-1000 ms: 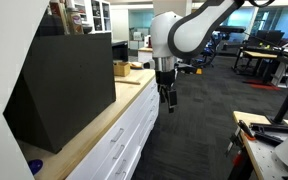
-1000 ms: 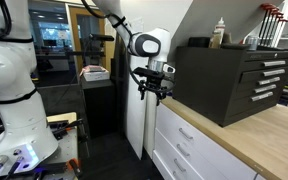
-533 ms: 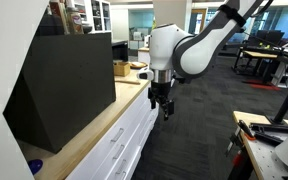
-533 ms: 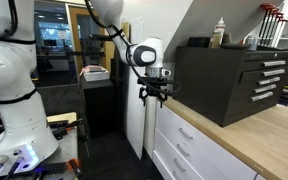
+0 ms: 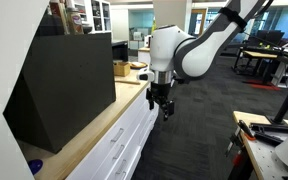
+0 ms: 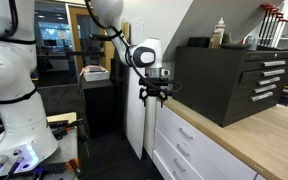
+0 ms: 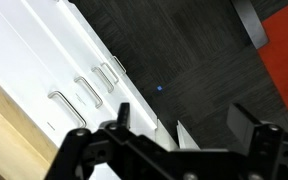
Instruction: Open the topmost drawer of the file cabinet to the left
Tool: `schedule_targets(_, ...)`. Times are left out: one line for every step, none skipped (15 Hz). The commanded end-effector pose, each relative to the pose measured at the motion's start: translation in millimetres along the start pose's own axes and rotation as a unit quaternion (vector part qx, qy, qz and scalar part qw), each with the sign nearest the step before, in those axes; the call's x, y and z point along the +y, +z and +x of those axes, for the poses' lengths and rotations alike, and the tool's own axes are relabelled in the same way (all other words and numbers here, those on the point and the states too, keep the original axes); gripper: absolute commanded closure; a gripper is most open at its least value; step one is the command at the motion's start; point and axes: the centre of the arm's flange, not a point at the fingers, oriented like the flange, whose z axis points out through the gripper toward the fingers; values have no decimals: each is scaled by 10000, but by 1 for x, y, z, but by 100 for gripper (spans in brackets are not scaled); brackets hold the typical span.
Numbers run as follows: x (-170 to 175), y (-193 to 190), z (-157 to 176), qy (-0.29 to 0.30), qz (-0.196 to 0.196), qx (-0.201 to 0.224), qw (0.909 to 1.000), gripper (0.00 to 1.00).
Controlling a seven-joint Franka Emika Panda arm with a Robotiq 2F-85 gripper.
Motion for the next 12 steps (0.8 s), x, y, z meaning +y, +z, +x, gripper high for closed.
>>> schedule_targets(0,0,0,-1,0,0,10000,0)
schedule_targets(-1,7,2,-47,-122,-41,9999,0)
schedule_targets(-1,14,3,-21,-380,-167,9991,0)
schedule_targets(-1,20,4,-208,-472,-207,9985,0)
schedule_targets(-1,26,4,-342,-623,-237,9972,0)
schedule_targets(0,33,5,-413,-877,-341,9947,0)
schedule_targets(1,40,5,-486,-998,-387,9931,0)
schedule_targets(3,48,4,-501,-1057,-420,9922,0)
schedule_targets(3,55,2,-529,-1087,-413,9918,0)
schedule_targets(4,62,1,-537,-1125,-409,9914,0)
schedule_targets(5,67,0,-576,-1152,-403,9908,0)
schedule_targets(5,73,0,-599,-1162,-382,9907,0)
